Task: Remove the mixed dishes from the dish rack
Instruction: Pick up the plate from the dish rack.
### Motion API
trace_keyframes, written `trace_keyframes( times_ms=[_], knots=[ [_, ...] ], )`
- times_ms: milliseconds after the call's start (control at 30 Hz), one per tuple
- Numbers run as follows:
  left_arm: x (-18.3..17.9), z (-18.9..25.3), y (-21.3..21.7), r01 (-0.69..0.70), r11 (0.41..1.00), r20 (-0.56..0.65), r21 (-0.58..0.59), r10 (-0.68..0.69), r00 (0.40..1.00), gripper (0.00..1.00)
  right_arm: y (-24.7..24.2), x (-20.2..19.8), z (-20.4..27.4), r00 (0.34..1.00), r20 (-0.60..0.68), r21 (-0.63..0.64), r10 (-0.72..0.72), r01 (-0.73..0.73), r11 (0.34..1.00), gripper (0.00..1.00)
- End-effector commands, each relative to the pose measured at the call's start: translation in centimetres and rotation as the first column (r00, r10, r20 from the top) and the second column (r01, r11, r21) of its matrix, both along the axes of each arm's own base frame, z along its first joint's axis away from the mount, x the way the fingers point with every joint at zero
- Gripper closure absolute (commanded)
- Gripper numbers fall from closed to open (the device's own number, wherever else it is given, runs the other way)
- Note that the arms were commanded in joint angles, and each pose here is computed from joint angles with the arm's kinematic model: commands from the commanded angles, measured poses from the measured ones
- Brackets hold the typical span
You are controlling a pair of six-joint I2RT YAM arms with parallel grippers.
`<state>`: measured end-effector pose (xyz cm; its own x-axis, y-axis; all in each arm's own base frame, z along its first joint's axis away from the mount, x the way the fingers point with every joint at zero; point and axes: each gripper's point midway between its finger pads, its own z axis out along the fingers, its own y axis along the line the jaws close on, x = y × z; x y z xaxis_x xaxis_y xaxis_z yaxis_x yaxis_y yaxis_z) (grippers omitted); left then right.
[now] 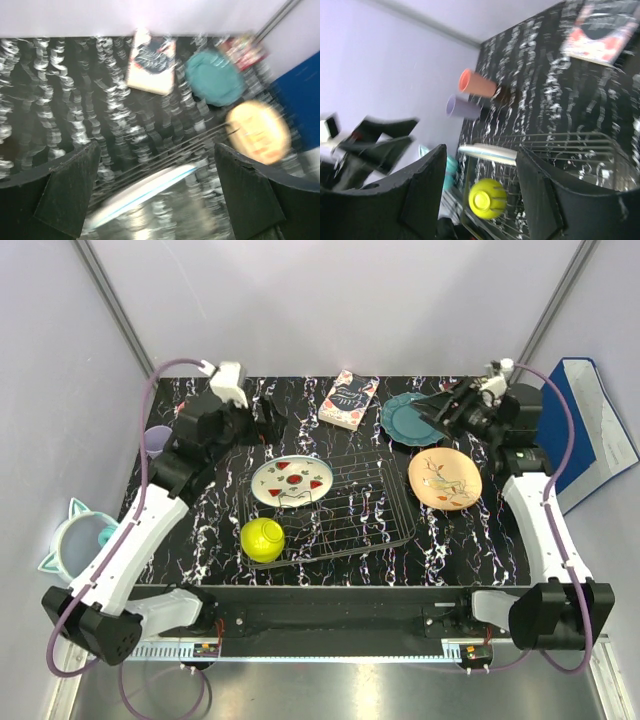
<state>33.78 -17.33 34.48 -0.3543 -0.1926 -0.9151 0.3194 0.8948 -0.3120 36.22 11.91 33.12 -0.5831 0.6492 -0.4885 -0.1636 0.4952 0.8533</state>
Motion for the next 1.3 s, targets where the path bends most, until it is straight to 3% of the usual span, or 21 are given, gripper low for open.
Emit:
trace_keyframes(
  times_ms=[0,100,267,533,633,1000,1267],
  knots=[
    [-1.4,-2.1,-0.6,0.171,0.953,0.151,0.250,-0.213,0.965,0.01,5.1,-2.1,5.4,0.903,0.339,-0.163,0.265,-0.221,0.962,0.35],
    [-3.5,-4.4,-1.8,0.316,0.874,0.189,0.370,-0.403,0.895,0.02,7.8,-3.5,5.5,0.853,0.368,-0.155,0.371,-0.338,0.928,0.36],
    [-5.2,-7.0,-2.0,0.387,0.799,0.183,0.461,-0.512,0.839,0.16,9.8,-4.2,5.2,0.817,0.392,-0.163,0.422,-0.390,0.906,0.36],
    [-3.8,-10.8,-3.0,0.465,0.700,0.123,0.541,-0.613,0.780,0.34,11.8,-5.3,4.1,0.803,0.362,-0.159,0.474,-0.448,0.880,0.36],
    [-3.0,-12.5,-3.5,0.507,0.682,0.086,0.527,-0.636,0.767,0.35,12.2,-5.8,3.6,0.800,0.356,-0.158,0.482,-0.457,0.875,0.36],
    [-1.9,-15.2,-4.7,0.581,0.667,0.033,0.467,-0.670,0.742,0.58,12.7,-6.5,2.2,0.819,0.301,-0.146,0.489,-0.467,0.872,0.36],
    [-3.2,-16.7,-4.9,0.625,0.642,0.009,0.443,-0.701,0.714,0.63,12.9,-6.2,1.7,0.824,0.288,-0.144,0.488,-0.467,0.873,0.36]
  ],
)
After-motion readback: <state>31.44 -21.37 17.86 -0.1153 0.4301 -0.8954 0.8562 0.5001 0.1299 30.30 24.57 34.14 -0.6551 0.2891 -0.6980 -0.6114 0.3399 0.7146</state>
